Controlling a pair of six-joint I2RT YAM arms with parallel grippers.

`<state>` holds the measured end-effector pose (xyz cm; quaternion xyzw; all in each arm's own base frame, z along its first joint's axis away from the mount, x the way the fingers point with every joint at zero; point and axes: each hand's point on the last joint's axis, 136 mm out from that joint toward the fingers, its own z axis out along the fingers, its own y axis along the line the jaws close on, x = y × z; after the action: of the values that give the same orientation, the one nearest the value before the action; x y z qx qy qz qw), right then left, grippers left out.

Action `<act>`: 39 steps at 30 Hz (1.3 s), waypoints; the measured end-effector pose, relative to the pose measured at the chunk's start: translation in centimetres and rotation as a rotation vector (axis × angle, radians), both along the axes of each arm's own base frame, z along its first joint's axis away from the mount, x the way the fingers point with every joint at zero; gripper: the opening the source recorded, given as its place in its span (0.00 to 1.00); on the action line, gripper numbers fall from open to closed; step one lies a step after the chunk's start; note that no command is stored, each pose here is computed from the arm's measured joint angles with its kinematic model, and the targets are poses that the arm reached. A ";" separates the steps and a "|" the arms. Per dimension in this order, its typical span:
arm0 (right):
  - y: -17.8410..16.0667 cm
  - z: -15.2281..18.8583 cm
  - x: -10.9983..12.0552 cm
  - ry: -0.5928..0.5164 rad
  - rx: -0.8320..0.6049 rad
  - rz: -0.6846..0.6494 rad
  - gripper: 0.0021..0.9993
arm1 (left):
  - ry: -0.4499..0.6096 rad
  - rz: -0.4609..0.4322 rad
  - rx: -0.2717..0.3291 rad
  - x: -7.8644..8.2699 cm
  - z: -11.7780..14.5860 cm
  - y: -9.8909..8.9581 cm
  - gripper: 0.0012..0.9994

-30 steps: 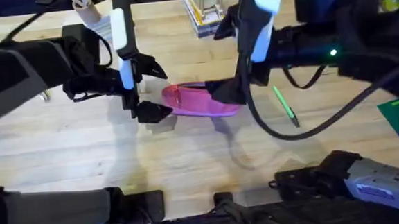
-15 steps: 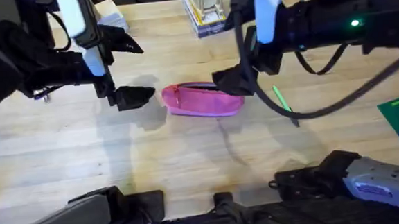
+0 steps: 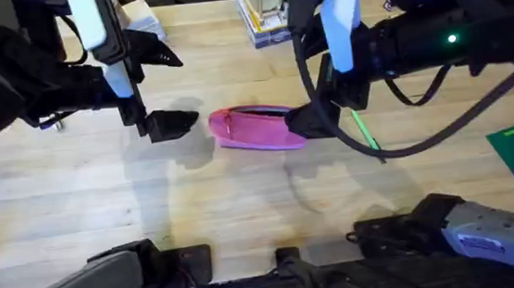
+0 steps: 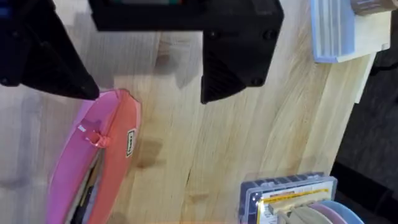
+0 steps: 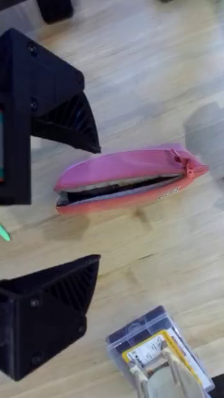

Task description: Unzip the bag, pick up the pens from the table one at a time and place them inside, then zip the bag closed.

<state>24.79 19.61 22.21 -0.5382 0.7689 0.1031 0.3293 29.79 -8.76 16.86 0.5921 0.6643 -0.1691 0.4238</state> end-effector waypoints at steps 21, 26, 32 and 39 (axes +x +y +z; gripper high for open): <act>2.0 0.8 -0.8 0.032 0.105 0.074 0.03 | 0.000 0.000 0.000 0.0 0.0 0.0 0.99; 3.0 -1.3 -0.5 0.118 0.099 0.097 0.03 | 0.000 0.000 0.000 0.0 0.0 0.0 0.99; 3.8 -3.6 0.0 0.197 0.083 0.107 0.03 | 0.000 0.000 0.000 0.0 0.0 0.0 0.99; 4.1 -6.2 0.4 0.267 0.049 0.103 0.03 | 0.000 0.000 0.000 0.0 0.0 0.0 0.99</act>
<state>25.18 23.74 16.06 -0.5502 0.7745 0.2094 0.2314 29.79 -8.76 16.86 0.5921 0.6643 -0.1691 0.4238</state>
